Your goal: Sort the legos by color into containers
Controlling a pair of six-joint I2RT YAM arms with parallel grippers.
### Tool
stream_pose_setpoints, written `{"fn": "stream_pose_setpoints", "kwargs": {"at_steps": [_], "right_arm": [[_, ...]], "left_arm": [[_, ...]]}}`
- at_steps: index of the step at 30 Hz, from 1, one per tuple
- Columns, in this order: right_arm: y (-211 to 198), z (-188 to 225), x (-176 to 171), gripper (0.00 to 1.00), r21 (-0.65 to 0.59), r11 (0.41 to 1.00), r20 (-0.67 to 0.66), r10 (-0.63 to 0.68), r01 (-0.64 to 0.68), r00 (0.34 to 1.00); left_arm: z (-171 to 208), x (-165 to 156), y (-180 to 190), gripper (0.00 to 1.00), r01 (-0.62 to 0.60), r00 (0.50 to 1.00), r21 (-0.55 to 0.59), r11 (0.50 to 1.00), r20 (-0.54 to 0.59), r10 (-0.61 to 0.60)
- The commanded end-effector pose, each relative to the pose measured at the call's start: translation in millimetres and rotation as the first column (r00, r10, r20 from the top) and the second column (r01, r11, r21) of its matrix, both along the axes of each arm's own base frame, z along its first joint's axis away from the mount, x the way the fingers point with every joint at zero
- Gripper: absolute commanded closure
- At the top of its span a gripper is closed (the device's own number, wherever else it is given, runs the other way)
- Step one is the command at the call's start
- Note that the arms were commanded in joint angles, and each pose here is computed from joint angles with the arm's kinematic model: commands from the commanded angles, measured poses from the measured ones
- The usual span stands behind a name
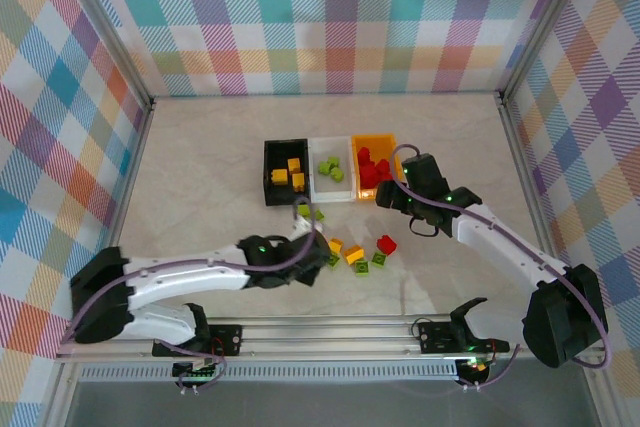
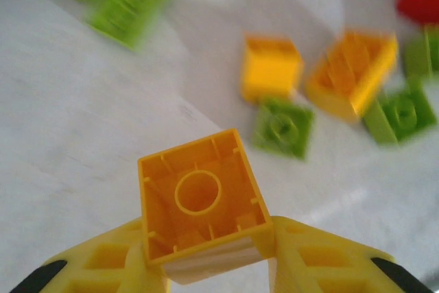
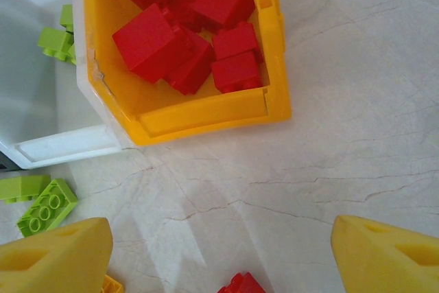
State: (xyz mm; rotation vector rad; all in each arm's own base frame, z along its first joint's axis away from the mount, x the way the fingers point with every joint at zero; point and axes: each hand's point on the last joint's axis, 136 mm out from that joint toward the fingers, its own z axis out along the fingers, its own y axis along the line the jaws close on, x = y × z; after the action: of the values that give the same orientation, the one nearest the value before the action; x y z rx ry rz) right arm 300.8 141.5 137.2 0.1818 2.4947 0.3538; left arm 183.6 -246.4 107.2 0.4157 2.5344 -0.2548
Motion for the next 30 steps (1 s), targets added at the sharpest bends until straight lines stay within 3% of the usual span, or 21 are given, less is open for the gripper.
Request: {"fn": "stream_pose_setpoints", "kwargs": {"at_steps": [1,7,15,17,21,24,30], "right_arm": [[0,3,-1,0.16,0.023,1.000,0.009,-0.009,0.009,1.000],[-1,1,-2,0.16,0.013,1.000,-0.001,-0.009,0.009,1.000],[-3,-4,-9,0.16,0.008,1.000,-0.018,-0.005,0.005,1.000],[-4,-4,-10,0.16,0.005,1.000,-0.015,-0.004,0.004,1.000],[-1,-1,-14,0.15,0.015,0.999,-0.022,0.029,-0.028,0.999],[4,-2,-19,0.15,0.031,0.998,-0.033,0.062,-0.061,0.998],[39,-7,-32,0.07,0.076,0.976,-0.032,0.209,-0.206,0.977]], "left_arm": [[29,41,40,0.65,-0.135,0.987,-0.020,0.991,0.082,0.136],[64,130,52,0.65,-0.236,0.963,-0.067,0.969,0.118,0.243],[47,222,57,0.67,-0.311,0.948,-0.060,0.949,0.059,0.314],[43,240,58,0.64,-0.329,0.942,-0.049,0.943,0.051,0.332],[38,259,53,0.42,-0.337,0.941,-0.047,0.940,0.023,0.338],[59,262,40,0.31,-0.318,0.946,-0.120,0.941,0.022,0.322],[129,217,14,0.16,-0.209,0.964,-0.309,0.928,0.093,0.248]]}}
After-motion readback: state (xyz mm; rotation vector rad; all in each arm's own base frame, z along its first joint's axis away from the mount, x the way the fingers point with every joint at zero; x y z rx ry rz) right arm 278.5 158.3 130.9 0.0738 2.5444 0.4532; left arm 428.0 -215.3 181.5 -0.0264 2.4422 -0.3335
